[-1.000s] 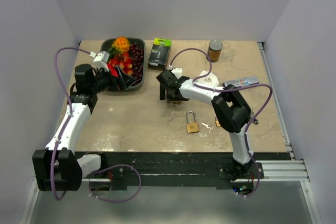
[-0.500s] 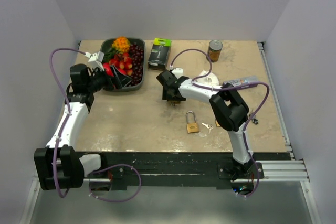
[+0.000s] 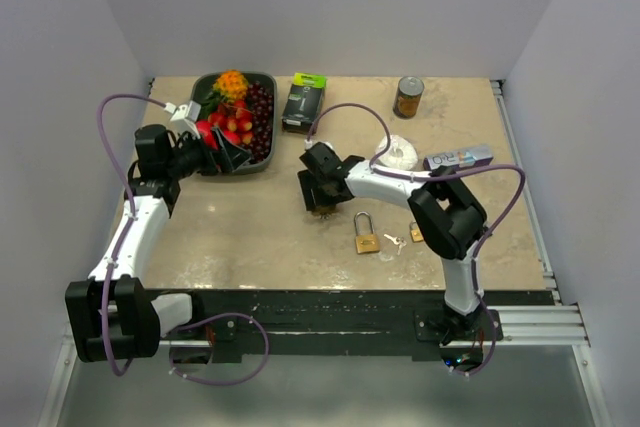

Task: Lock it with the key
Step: Pick up the lock from the center of the board, then lock the lock.

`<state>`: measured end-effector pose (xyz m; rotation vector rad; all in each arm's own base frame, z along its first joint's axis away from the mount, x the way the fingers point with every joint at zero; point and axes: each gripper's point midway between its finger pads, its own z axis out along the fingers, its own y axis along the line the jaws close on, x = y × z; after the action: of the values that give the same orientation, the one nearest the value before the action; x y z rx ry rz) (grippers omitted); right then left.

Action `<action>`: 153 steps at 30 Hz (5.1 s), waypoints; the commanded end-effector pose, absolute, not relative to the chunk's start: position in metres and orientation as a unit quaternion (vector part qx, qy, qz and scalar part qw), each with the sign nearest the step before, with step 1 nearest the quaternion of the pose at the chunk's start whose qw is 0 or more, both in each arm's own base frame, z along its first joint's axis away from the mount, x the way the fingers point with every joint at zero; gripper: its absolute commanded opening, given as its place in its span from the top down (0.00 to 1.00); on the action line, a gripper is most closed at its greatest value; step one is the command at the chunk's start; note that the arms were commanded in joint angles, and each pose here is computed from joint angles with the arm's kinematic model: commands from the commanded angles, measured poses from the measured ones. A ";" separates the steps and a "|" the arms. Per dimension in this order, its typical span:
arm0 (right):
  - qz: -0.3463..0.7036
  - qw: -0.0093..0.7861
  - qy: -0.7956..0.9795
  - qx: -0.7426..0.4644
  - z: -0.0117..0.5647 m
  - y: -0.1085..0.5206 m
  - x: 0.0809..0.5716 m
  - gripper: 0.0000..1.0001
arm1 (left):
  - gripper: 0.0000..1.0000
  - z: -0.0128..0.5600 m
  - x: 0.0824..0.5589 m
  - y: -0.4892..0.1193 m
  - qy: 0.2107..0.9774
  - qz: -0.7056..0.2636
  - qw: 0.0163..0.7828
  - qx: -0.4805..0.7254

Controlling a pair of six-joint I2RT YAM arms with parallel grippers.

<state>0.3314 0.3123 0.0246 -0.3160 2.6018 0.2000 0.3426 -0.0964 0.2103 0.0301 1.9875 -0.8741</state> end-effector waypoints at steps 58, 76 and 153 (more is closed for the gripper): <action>0.388 0.391 0.511 -0.660 0.281 0.346 0.184 1.00 | 0.10 0.205 0.225 -0.159 0.487 -0.331 0.562 0.580; 0.409 0.401 0.464 -0.676 0.301 0.353 0.158 1.00 | 0.40 0.224 0.224 -0.199 0.465 -0.312 0.595 0.576; 0.420 0.459 0.467 -0.629 0.308 0.352 0.165 1.00 | 1.00 0.326 0.175 -0.215 0.456 -0.453 0.564 0.519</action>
<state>0.1842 0.3412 0.2764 -1.5113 1.3321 0.9319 0.1797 -0.2121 0.2983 1.1835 1.2203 -1.1274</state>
